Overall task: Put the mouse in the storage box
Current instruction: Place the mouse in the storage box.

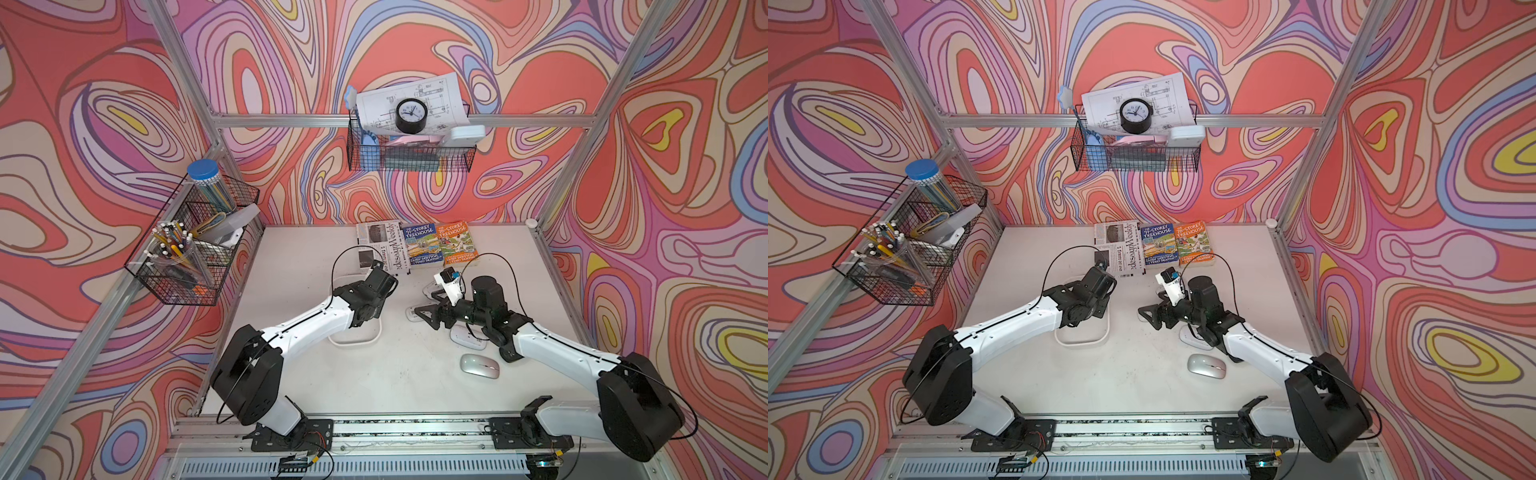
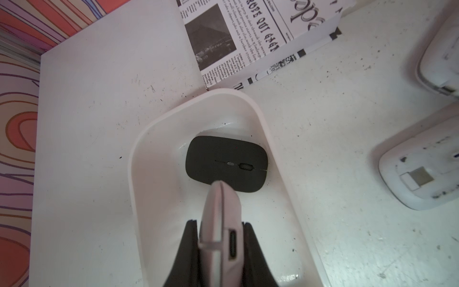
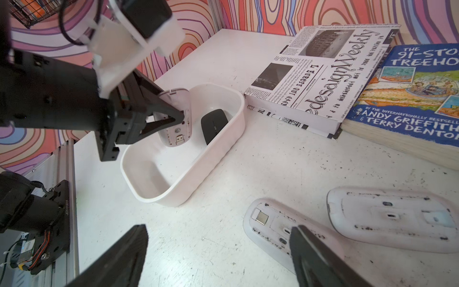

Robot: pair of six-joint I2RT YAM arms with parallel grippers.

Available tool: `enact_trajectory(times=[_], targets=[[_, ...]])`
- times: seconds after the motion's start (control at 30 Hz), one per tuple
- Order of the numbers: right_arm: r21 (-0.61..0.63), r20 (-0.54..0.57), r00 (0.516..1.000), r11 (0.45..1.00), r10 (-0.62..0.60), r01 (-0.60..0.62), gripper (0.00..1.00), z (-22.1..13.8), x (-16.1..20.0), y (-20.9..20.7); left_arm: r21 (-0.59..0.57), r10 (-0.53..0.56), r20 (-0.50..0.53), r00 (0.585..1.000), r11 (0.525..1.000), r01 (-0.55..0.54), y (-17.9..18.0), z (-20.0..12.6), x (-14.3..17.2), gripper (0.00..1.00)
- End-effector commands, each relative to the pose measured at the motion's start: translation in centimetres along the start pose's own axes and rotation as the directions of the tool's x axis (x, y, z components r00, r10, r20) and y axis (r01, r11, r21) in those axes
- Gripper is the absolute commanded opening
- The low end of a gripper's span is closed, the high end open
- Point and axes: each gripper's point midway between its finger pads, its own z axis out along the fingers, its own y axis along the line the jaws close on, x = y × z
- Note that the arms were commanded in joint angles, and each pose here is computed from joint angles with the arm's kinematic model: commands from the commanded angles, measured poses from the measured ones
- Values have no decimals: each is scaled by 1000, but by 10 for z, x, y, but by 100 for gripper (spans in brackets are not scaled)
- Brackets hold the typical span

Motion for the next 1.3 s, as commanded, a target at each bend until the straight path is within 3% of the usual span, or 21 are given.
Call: enact_trajectory(times=[0.0, 0.17, 0.3, 0.93, 1.0, 1.2, 1.27], targets=[[5, -2, 1000, 1000, -3, 3, 91, 4, -3, -2, -7, 41, 47, 998, 999, -41, -5, 15, -9, 0], [4, -3, 1000, 1000, -2, 2, 91, 4, -2, -1, 31, 89, 28, 996, 995, -90, -20, 33, 0, 0], [-1, -11, 1000, 1000, 3, -3, 91, 5, -1, -1, 45, 82, 76, 994, 995, -86, -26, 39, -8, 0], [-11, -19, 1000, 1000, 18, -18, 91, 5, -4, 1, -195, 90, 37, 995, 977, -81, 17, 47, -10, 0], [-12, -18, 1000, 1000, 18, -18, 91, 5, -4, 1, -193, 91, 24, 996, 977, -85, 16, 48, -9, 14], [-8, -16, 1000, 1000, 17, -17, 91, 5, -4, 0, -177, 84, -16, 996, 981, -86, 12, 53, 3, 25], [-8, -17, 1000, 1000, 15, -15, 91, 4, -4, 1, -179, 73, -20, 997, 981, -75, 13, 53, 6, 34]])
